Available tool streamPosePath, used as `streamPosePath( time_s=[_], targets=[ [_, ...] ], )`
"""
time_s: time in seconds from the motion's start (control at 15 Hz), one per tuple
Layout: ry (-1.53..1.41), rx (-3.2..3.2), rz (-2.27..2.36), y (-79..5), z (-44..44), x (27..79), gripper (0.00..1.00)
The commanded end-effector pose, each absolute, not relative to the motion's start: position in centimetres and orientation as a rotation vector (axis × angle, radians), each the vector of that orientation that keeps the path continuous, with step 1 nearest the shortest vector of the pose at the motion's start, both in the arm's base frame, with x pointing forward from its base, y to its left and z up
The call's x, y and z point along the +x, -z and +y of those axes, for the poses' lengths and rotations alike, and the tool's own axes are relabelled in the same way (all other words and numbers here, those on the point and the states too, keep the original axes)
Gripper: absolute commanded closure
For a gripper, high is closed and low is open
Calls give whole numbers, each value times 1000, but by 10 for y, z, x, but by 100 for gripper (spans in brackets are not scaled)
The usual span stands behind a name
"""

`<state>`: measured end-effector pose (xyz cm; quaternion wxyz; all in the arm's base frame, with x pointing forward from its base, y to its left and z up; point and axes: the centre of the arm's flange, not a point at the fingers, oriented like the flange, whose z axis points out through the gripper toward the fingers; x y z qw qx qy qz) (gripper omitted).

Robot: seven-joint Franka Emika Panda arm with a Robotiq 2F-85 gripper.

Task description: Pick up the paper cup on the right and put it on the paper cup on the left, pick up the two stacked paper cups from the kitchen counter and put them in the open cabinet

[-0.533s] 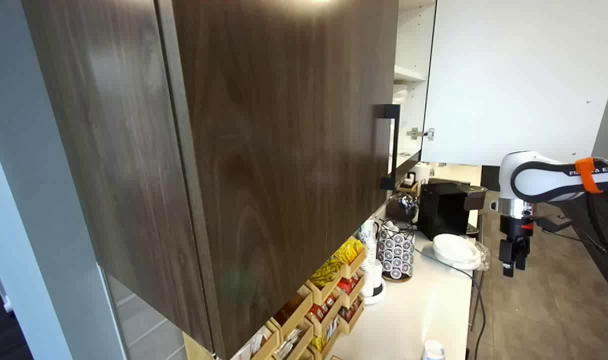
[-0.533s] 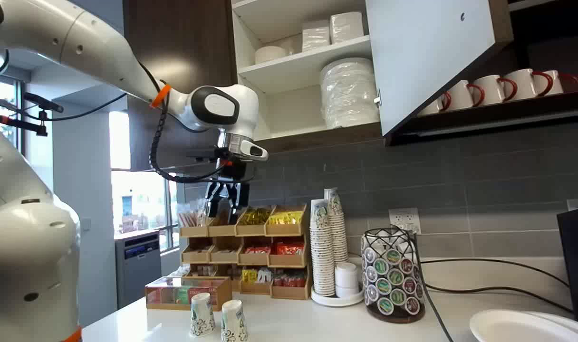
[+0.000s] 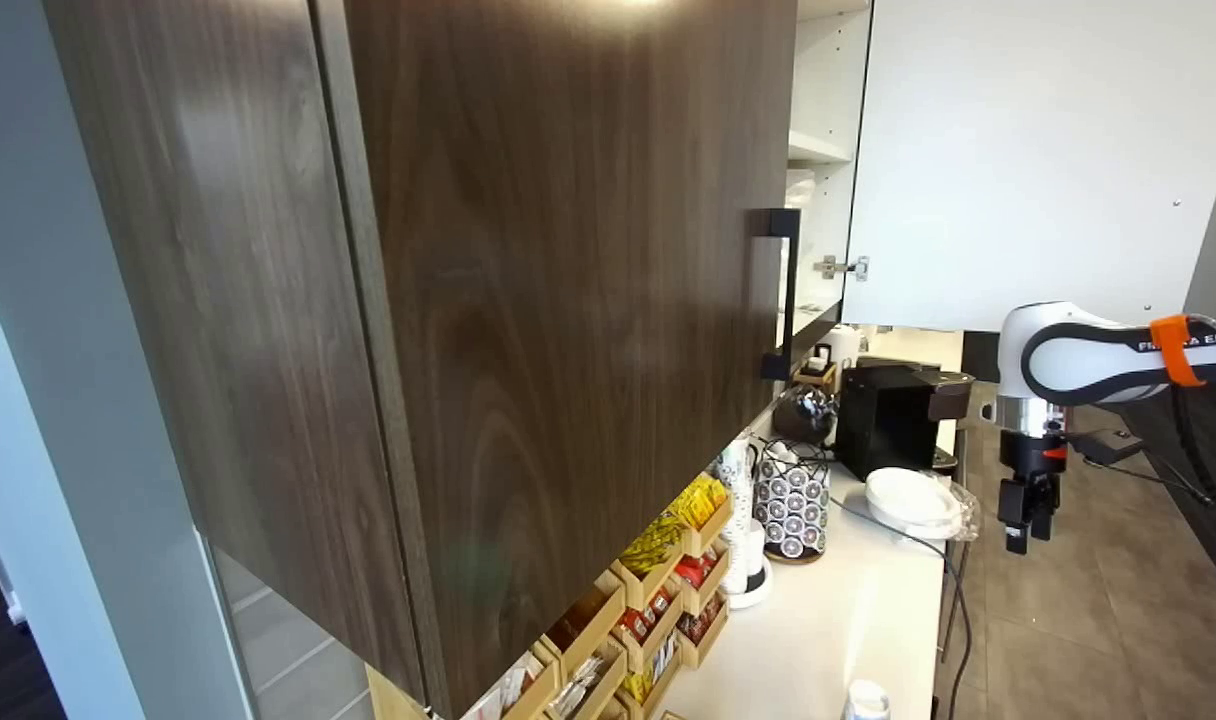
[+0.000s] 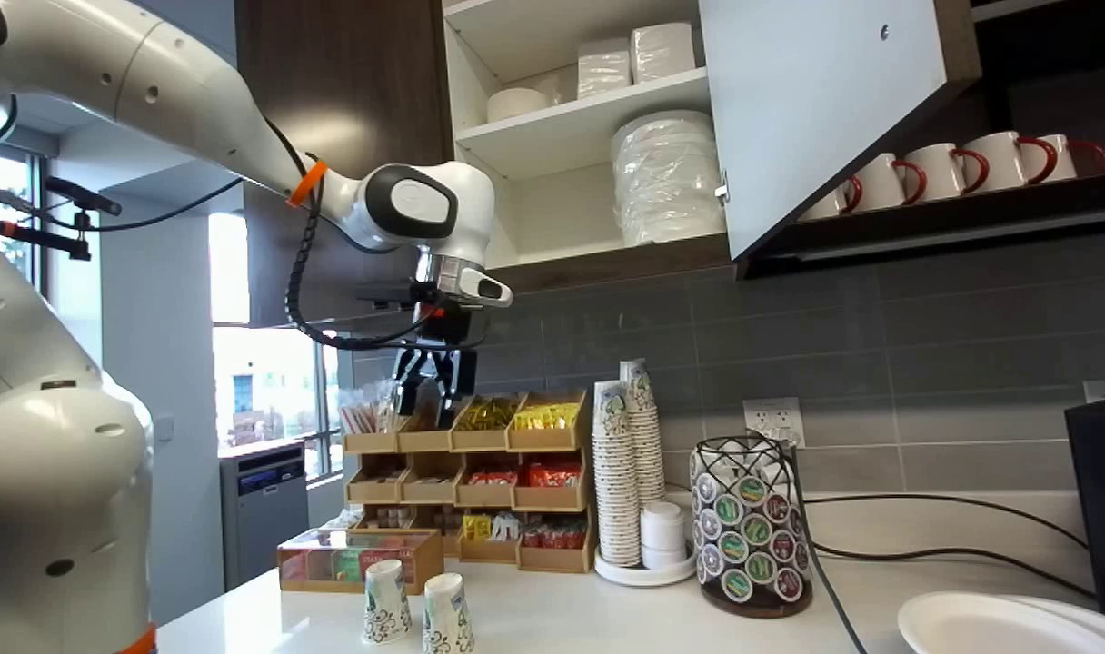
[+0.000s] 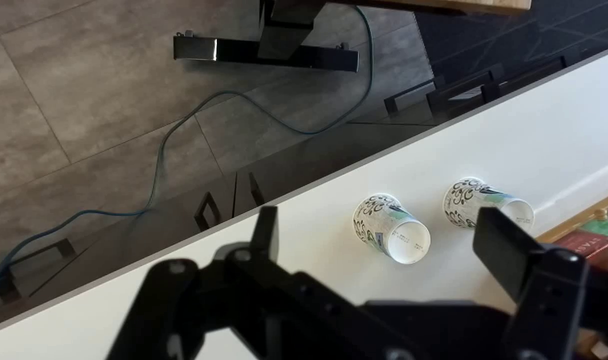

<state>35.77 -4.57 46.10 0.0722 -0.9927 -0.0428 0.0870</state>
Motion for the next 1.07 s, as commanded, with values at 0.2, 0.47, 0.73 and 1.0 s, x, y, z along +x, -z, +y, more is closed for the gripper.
streamPosePath(
  time_s=[0.2,0.47,0.73,1.0],
  targets=[
    [-262,-2983,-129,-461,-46,358,0],
    [-385,-3130,-171,-421,23,383,0],
    [-369,-3235,-248,-364,94,408,0],
    [-103,-3253,-195,-320,128,438,0]
  ],
)
